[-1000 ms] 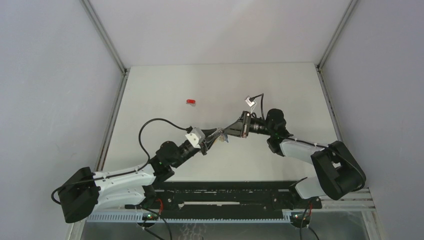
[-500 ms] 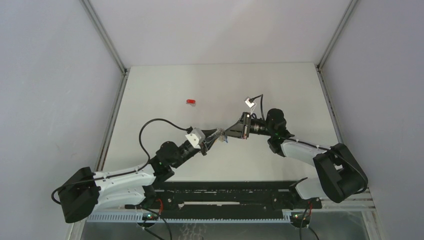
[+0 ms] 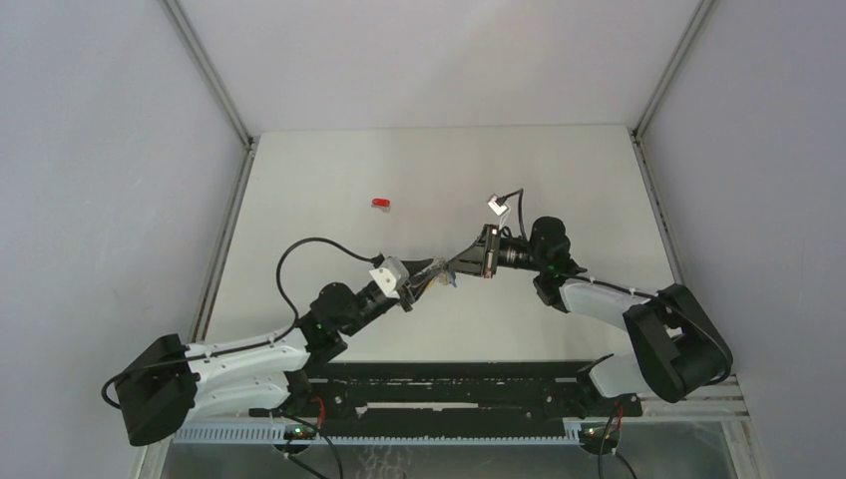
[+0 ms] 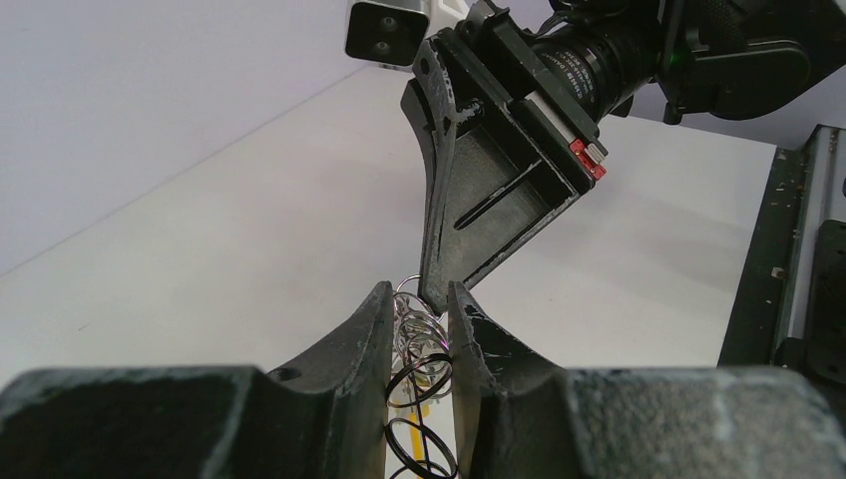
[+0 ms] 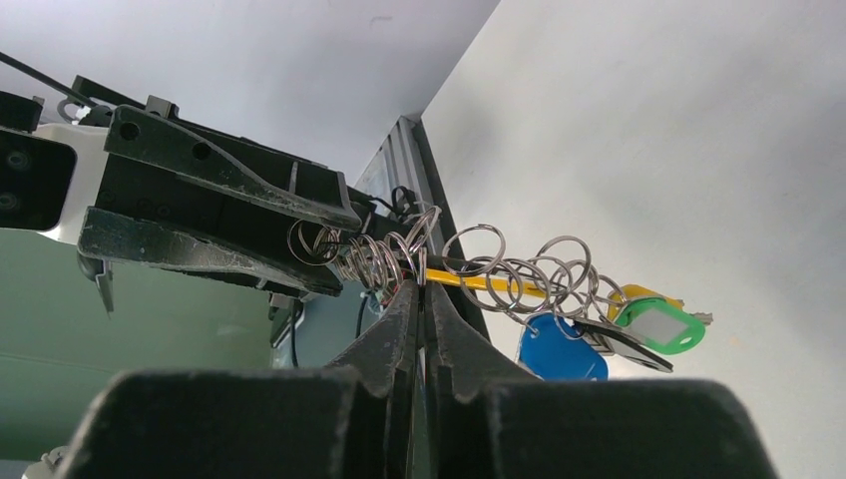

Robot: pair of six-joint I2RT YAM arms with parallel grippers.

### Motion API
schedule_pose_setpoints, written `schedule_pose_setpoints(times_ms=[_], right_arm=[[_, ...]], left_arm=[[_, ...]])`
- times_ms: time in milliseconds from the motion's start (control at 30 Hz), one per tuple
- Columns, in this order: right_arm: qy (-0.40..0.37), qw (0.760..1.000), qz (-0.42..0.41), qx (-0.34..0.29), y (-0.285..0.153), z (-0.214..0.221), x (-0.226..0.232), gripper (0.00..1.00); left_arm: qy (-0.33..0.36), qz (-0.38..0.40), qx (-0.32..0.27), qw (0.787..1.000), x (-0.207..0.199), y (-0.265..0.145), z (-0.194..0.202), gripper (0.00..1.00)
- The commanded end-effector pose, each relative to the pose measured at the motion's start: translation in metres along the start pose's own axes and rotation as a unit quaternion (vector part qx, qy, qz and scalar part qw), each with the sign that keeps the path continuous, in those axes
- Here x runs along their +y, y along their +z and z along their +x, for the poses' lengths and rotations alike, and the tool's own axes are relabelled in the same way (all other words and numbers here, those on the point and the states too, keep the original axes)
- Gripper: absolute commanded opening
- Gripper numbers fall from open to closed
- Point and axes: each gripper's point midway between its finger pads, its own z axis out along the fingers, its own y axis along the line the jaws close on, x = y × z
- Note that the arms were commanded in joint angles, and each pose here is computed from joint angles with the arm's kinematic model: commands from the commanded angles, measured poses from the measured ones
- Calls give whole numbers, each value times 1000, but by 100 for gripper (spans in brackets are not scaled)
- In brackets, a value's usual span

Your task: Put the keys on the keyring

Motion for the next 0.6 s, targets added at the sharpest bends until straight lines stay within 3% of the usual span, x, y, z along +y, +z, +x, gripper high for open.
schedule_pose_setpoints(times_ms=[0,67,200,267,400,567], right_arm=[[-45,999,-11,-8,0,-11,10,0],[-61,998,-3,-13,-2,-13,9,0],[-113,993,29,-10,-8,-16,7,0],[-147,988,47,-9,-12,-19,7,0],[-221,973,73,-8,-18,-25,13,0],[-337,935,112,6,-25,-29,17,0]], left_arm=[[-1,-3,-47,999,1,-4,-22,0],[-3,-6,-46,999,2,-5,-22,3],[-12,-13,-48,999,4,-8,-19,33],[-19,-23,-54,998,7,-13,-21,42],[-41,-43,-63,996,13,-23,-20,56],[-87,-40,-64,993,19,-33,-15,64]])
